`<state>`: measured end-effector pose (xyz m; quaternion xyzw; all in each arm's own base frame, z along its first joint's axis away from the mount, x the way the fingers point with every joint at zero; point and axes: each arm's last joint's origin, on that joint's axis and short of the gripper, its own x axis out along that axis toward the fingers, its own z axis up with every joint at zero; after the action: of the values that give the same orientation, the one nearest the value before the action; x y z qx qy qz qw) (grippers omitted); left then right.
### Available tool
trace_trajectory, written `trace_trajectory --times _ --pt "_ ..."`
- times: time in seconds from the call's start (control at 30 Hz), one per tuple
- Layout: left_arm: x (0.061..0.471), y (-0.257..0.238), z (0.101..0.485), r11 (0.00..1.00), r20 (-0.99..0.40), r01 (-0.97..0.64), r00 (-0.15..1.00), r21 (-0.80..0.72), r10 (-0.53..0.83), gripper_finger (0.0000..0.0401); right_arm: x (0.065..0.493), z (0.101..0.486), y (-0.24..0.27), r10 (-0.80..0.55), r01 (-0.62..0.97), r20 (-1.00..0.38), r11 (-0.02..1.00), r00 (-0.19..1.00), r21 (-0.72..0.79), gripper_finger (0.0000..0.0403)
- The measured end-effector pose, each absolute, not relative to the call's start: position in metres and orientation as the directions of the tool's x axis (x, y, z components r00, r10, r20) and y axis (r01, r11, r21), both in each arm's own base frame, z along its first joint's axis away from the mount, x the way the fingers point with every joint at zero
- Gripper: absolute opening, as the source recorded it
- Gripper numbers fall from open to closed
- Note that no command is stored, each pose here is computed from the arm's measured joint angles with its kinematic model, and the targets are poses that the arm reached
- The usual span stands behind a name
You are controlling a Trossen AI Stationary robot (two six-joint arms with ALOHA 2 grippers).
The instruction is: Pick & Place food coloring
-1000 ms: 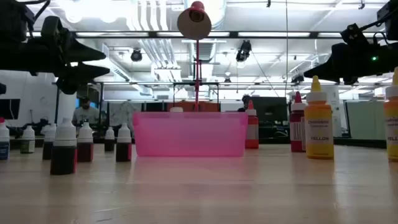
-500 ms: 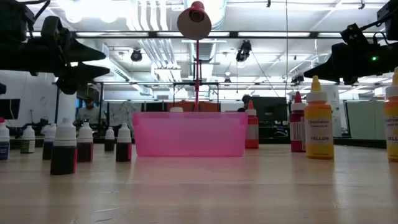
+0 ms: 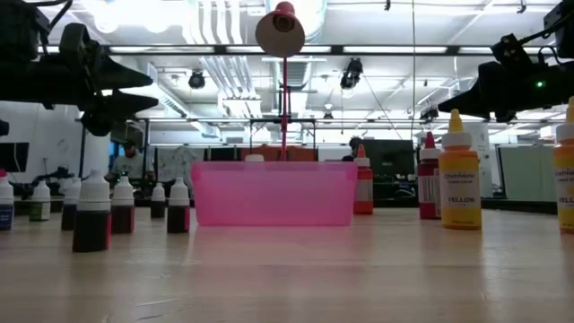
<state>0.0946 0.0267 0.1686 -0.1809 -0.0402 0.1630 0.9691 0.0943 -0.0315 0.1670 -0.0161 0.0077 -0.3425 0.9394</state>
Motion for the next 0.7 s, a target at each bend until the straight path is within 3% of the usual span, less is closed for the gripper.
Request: trace_trajectory --times 0.7 --pt "0.0946 0.0268 0.1685 0.881 0.018 -0.302 0.944 -0.364 0.33 0.0204 0.0943 0.1669 -0.0315 -0.643 0.643 -0.004 0.765 0.766 0.022 0.0009"
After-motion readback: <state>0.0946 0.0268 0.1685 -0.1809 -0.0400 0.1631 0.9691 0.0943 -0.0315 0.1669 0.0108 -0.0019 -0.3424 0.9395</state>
